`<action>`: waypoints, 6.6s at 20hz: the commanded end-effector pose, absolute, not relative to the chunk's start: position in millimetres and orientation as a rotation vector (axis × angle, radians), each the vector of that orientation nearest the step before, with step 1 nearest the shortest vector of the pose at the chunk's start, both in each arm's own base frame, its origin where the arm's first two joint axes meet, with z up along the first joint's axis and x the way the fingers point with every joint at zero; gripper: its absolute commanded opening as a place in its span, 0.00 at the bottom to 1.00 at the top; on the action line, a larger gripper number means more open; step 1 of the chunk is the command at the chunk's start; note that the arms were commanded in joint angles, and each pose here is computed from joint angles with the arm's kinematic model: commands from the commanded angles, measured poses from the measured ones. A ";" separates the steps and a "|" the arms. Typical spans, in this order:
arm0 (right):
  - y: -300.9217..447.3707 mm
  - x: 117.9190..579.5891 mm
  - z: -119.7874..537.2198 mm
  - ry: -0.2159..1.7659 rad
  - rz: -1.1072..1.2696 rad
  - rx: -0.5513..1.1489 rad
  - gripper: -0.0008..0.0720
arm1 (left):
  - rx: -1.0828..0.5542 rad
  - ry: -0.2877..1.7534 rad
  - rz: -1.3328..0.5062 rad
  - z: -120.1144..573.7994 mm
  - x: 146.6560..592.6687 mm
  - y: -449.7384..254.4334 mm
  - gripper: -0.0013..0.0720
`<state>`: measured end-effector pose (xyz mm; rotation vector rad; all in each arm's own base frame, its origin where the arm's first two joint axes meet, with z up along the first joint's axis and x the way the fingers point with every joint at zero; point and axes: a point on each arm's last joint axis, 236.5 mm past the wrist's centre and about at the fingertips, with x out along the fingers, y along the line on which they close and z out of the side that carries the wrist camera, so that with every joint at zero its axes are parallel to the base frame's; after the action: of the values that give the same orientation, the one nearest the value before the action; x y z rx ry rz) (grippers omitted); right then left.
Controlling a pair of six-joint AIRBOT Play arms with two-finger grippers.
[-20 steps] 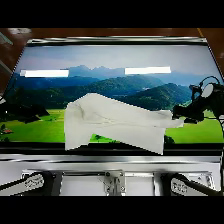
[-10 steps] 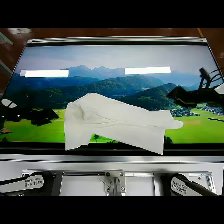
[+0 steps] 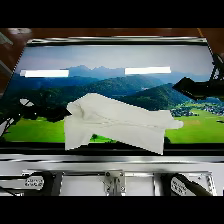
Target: Fold the shirts.
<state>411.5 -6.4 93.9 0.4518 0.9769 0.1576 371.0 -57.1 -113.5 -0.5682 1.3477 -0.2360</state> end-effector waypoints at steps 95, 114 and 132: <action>49.5 532.6 73.2 0.417 0.068 0.230 0.10 | -0.327 0.590 -0.172 79.6 504.4 -36.6 0.07; 57.5 443.7 -58.0 1.074 0.155 0.433 0.10 | -0.261 1.250 -0.392 -50.2 403.3 -53.4 0.07; 38.0 419.2 -109.1 1.248 0.007 0.447 0.10 | -0.236 1.414 -0.365 -75.0 374.7 -48.3 0.07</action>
<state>422.6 37.2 -97.8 0.4312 1.2181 0.0216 379.8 -46.6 -74.0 -0.2474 1.3918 -0.3549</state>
